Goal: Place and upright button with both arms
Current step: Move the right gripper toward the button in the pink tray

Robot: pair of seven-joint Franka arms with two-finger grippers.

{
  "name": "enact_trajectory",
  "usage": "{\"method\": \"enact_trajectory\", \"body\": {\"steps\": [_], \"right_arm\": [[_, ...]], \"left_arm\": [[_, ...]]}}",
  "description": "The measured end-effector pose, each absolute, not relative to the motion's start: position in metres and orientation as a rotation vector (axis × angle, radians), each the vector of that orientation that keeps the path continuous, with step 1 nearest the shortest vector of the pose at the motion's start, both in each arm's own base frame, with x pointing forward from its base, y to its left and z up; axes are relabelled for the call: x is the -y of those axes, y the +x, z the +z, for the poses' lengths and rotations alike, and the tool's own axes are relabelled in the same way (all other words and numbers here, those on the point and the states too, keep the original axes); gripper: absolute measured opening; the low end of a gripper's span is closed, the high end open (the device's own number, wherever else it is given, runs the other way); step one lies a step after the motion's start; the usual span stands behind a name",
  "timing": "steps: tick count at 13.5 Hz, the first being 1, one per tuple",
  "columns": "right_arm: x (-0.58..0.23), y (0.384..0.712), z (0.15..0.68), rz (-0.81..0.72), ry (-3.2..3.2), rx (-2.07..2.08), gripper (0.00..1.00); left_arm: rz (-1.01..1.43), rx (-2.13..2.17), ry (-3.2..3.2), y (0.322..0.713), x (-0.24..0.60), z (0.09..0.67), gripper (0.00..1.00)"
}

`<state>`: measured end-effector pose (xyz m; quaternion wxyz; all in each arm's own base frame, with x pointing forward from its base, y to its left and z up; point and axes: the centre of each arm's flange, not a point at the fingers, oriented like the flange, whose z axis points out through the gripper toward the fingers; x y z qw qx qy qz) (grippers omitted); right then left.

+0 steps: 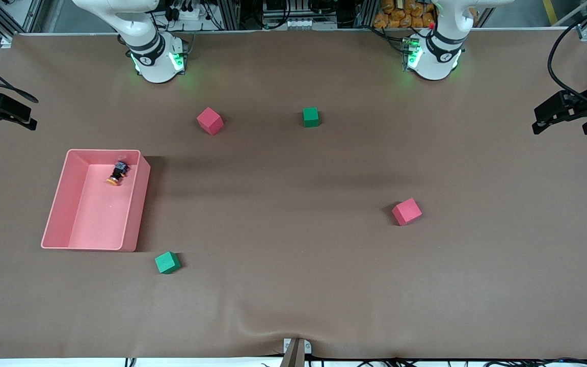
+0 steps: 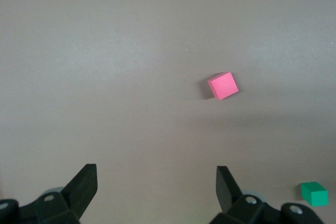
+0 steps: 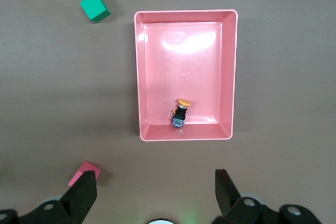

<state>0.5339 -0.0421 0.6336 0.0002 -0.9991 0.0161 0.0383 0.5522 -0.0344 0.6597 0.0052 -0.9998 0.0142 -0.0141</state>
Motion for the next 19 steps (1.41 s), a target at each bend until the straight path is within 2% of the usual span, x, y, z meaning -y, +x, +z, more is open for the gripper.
{"method": "enact_trajectory", "body": {"steps": [13, 16, 19], "right_arm": [[0.053, 0.536, 0.634, 0.145, -3.135, -0.081, 1.00], [0.054, 0.542, 0.617, 0.246, -3.126, -0.082, 1.00], [0.055, 0.555, 0.570, 0.353, -3.114, -0.083, 1.00]], "left_arm": [[-0.045, -0.046, -3.131, 0.552, 0.035, 0.660, 1.00], [-0.045, -0.046, -3.131, 0.552, 0.035, 0.660, 1.00], [-0.046, -0.046, -3.131, 0.552, 0.035, 0.660, 1.00]]}}
